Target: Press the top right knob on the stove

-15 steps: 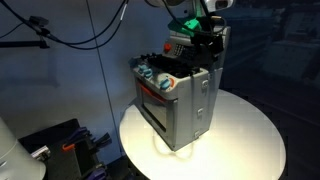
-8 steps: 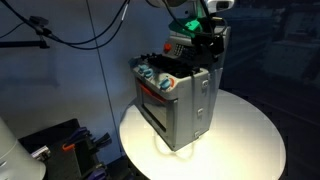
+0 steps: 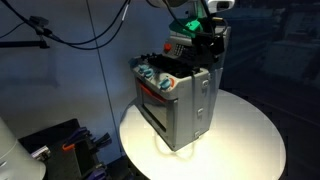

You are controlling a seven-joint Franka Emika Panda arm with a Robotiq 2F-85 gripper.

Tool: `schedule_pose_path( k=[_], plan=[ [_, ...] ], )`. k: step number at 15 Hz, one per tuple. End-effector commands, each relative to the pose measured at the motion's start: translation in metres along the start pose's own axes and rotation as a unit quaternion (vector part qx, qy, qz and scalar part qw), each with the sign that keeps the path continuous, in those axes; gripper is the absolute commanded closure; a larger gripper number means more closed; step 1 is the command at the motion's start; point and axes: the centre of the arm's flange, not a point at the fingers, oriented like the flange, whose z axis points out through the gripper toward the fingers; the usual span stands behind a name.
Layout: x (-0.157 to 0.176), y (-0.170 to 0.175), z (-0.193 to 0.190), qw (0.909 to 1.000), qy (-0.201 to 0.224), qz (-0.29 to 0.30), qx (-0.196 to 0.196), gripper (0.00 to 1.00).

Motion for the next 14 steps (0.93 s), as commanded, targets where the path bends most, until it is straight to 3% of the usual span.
schedule_pose_path(
  k=[1,14],
  plan=[
    [0.004,0.003,-0.005,1.0,-0.006,-0.005,0.006,0.0],
    [-0.02,0.002,-0.022,0.9985,-0.054,-0.008,0.003,0.0]
  ],
)
